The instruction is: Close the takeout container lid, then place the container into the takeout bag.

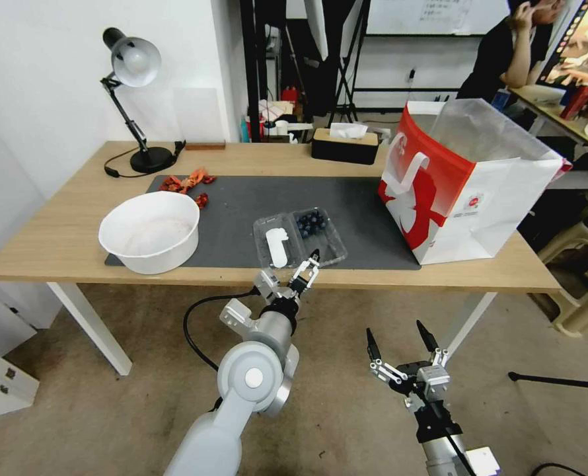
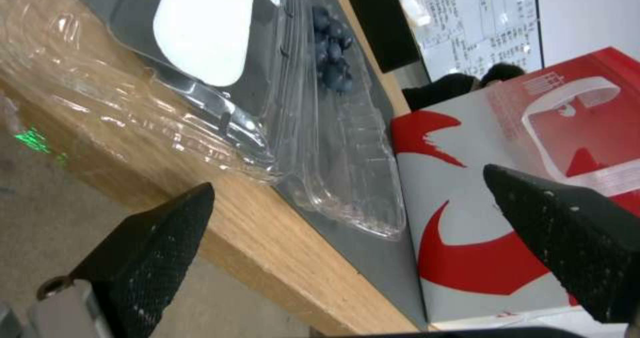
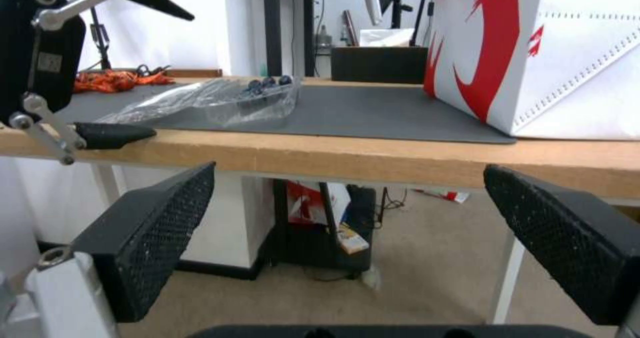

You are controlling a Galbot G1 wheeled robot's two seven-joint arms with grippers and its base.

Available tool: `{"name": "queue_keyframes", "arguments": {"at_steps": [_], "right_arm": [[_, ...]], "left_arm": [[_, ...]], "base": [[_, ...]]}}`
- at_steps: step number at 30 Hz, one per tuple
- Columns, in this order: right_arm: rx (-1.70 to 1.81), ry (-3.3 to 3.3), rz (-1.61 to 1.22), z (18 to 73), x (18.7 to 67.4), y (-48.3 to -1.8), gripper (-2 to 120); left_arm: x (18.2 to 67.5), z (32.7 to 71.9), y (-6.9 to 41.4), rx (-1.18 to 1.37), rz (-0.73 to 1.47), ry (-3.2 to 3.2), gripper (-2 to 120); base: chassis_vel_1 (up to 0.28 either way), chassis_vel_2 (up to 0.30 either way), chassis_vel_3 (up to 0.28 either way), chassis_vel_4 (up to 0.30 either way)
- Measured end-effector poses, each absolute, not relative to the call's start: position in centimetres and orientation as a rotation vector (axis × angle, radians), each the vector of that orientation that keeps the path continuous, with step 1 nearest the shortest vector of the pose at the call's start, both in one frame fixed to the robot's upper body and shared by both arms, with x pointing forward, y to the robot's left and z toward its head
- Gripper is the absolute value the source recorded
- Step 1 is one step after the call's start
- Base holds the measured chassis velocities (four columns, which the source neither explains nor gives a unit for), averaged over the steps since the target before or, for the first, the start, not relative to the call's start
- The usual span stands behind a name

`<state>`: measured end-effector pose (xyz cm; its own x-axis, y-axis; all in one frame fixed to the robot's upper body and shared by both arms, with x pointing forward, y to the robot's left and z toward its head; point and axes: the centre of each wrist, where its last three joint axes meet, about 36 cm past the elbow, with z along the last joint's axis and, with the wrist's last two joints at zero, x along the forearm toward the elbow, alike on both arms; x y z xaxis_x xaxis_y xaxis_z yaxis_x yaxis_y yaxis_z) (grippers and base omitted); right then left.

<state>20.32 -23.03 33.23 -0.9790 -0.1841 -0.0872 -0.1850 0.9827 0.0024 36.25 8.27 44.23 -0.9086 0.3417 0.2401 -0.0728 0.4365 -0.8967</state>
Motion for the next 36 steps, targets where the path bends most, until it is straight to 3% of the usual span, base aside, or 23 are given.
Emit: {"name": "queue_keyframes", "arguments": {"at_steps": [36], "right_arm": [[-0.273,3.049,0.011,32.5,19.3,-22.7,100]], "left_arm": [[36.4,43.8,7.7,-0.267,1.558,-2.505,100]], "base": [[0.0,0.0,0.0,0.0]]}}
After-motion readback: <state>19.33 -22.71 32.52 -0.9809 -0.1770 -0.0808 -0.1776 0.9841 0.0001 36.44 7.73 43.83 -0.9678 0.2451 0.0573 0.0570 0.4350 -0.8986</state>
